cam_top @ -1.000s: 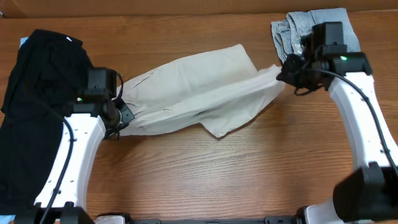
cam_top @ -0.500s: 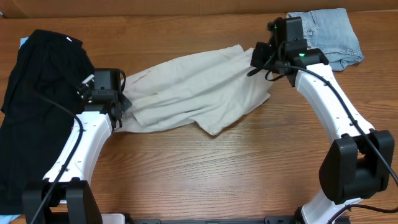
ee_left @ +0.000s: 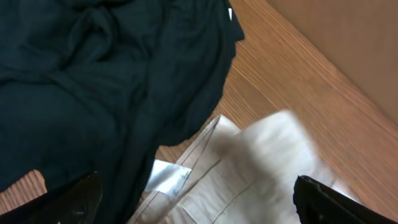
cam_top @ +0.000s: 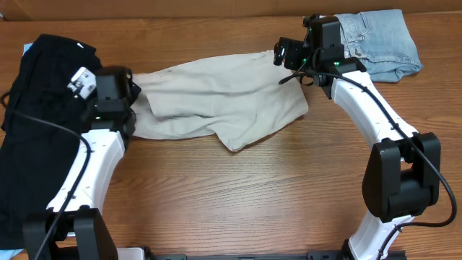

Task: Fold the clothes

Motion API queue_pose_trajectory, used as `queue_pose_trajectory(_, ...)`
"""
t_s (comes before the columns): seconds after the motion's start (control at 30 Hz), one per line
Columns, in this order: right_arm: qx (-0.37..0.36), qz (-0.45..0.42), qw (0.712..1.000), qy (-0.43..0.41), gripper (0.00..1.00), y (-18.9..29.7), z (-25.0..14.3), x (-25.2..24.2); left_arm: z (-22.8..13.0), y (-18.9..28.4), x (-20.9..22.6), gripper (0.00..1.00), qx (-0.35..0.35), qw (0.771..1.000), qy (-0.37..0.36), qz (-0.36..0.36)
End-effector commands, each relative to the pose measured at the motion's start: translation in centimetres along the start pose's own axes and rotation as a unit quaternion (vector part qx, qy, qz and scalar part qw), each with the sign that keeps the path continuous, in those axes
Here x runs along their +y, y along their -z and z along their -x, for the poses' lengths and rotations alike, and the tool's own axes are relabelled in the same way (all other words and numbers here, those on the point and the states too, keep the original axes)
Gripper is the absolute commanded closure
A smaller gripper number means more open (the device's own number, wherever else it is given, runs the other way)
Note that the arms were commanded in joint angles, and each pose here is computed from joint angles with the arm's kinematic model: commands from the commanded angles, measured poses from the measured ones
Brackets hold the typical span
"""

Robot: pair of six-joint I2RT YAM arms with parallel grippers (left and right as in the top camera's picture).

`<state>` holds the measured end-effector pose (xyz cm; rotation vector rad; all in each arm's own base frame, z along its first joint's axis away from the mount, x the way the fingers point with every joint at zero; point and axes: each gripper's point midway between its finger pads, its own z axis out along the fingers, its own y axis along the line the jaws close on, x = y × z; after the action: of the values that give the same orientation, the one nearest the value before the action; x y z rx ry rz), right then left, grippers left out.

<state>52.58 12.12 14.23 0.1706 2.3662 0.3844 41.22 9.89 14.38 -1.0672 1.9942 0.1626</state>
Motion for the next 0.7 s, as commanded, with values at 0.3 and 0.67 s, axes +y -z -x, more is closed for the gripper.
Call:
queue_pose_trajectory(0.3, 0.061, -0.031, 0.998, -0.007, 0.00, 7.2, -1.8, -0.2, -1.7, 3.9, -3.7, 0.00, 0.172, 0.971, -0.121, -0.115)
queue_pose_trajectory(0.67, 0.160, -0.058, 0.985, -0.019, 0.00, 7.7, -6.8, -1.7, -8.6, 1.2, 0.2, 0.21, 0.274, 0.946, -0.170, -0.032)
